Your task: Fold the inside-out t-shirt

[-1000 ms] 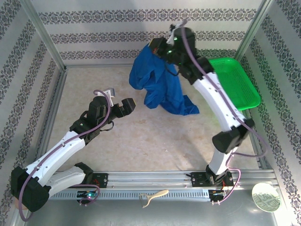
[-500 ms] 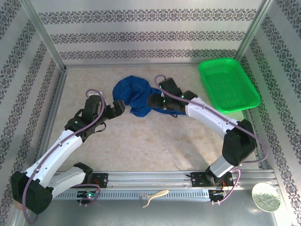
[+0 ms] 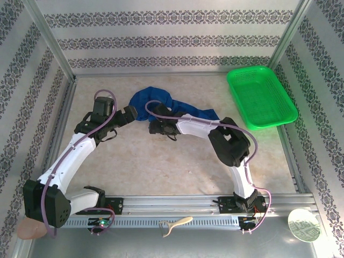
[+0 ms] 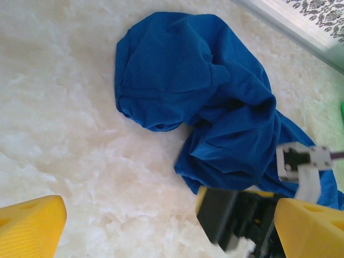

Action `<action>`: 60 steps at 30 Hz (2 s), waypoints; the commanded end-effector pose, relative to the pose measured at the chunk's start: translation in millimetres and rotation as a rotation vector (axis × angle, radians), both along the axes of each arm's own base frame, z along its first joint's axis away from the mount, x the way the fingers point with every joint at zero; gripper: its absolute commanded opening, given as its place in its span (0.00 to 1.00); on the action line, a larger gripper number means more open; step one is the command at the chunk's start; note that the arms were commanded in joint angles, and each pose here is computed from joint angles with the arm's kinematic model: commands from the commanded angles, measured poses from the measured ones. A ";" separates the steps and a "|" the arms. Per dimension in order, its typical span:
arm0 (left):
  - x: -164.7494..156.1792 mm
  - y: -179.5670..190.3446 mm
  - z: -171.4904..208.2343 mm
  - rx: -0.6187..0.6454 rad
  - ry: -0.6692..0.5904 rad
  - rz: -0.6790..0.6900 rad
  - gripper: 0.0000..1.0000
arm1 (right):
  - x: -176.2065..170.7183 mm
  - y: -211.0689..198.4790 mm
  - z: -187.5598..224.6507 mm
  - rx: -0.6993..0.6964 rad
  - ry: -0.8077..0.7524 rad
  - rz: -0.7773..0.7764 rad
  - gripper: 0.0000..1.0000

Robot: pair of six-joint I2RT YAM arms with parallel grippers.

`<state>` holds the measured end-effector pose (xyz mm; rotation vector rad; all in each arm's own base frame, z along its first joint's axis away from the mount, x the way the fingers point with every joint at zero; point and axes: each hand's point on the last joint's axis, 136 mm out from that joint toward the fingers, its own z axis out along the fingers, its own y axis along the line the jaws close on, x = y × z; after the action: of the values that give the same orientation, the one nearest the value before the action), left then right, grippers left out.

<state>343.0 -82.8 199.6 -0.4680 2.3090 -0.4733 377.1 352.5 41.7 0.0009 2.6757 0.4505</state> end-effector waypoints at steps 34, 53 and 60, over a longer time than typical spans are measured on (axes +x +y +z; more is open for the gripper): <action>82.1 -68.2 -50.6 -0.156 -0.153 -0.277 0.99 | 10.7 -82.4 391.8 0.564 -0.447 0.117 0.00; 88.5 -147.0 -113.3 -0.372 -0.139 -0.257 0.91 | 2.5 -121.7 399.3 0.536 -0.460 0.062 0.00; 109.2 -167.8 -70.1 -0.544 -0.235 -0.294 0.00 | 3.6 -147.7 421.7 0.602 -0.498 0.028 0.00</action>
<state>439.5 -240.8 65.0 -0.3380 2.2035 -1.1130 391.1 214.7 427.0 0.0437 2.0900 1.0293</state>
